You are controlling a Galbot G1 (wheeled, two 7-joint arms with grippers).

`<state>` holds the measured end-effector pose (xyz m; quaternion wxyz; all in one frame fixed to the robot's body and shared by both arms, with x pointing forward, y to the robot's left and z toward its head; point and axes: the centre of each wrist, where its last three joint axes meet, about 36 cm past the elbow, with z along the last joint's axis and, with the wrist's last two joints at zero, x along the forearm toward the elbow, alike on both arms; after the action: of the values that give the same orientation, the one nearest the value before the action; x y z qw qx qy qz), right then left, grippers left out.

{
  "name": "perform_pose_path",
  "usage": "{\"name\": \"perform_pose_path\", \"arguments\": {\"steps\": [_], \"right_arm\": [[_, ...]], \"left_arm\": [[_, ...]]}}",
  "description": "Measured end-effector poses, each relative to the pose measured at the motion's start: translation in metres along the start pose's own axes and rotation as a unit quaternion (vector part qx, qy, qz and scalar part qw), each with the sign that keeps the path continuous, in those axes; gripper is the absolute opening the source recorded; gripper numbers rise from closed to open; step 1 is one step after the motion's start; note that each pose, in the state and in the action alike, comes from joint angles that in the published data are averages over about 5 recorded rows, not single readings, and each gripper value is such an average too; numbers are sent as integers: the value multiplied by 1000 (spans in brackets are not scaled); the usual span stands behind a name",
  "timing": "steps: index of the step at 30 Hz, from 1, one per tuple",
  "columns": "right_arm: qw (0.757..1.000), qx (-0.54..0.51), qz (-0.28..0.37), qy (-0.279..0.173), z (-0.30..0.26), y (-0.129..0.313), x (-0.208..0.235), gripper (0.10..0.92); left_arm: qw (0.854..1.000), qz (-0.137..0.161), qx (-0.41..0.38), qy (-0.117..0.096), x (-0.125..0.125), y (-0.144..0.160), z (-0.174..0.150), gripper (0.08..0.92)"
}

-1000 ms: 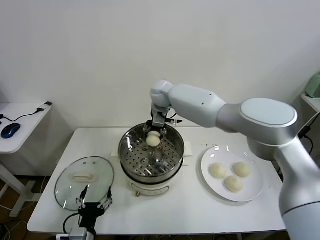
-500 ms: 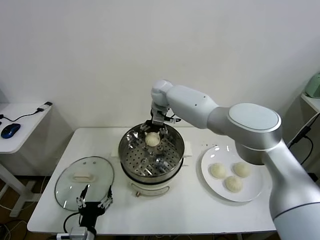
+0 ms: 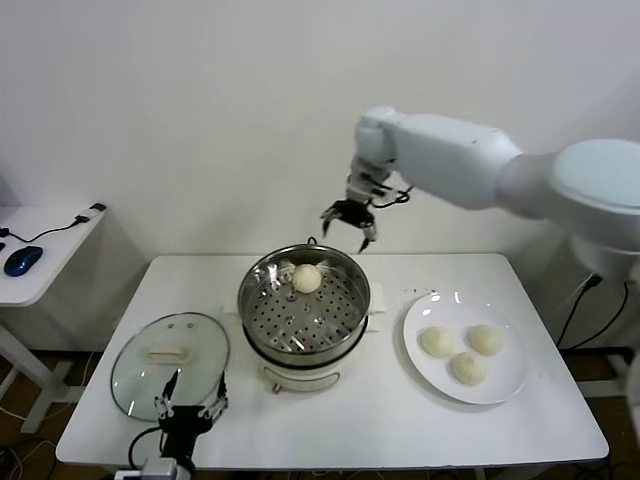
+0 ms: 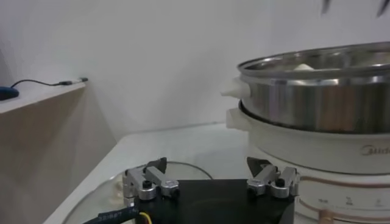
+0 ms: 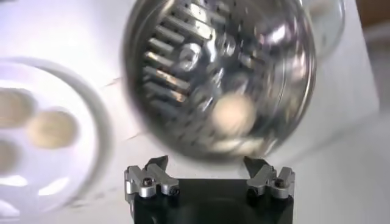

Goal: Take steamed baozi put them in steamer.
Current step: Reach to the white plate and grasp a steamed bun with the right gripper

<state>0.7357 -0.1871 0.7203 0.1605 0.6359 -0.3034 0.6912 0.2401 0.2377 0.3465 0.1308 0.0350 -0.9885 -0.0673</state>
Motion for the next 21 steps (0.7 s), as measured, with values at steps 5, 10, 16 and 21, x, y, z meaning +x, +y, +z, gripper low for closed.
{"name": "perform_pose_path", "arguments": {"steps": [5, 10, 16, 21], "right_arm": [[990, -140, -14, 6, 27, 87, -8, 823], [966, -258, -19, -4, 31, 155, -41, 823], [938, -345, -31, -8, 25, 198, -91, 823], [922, -386, -39, -7, 19, 213, -132, 823]], "left_arm": [[1000, -3, 1, -4, -1, 2, -2, 823], [1000, -4, 2, -4, -2, 3, -2, 823], [1000, -6, 2, -1, -2, 3, 0, 823], [1000, -8, 2, 3, 0, 4, 1, 823]]}}
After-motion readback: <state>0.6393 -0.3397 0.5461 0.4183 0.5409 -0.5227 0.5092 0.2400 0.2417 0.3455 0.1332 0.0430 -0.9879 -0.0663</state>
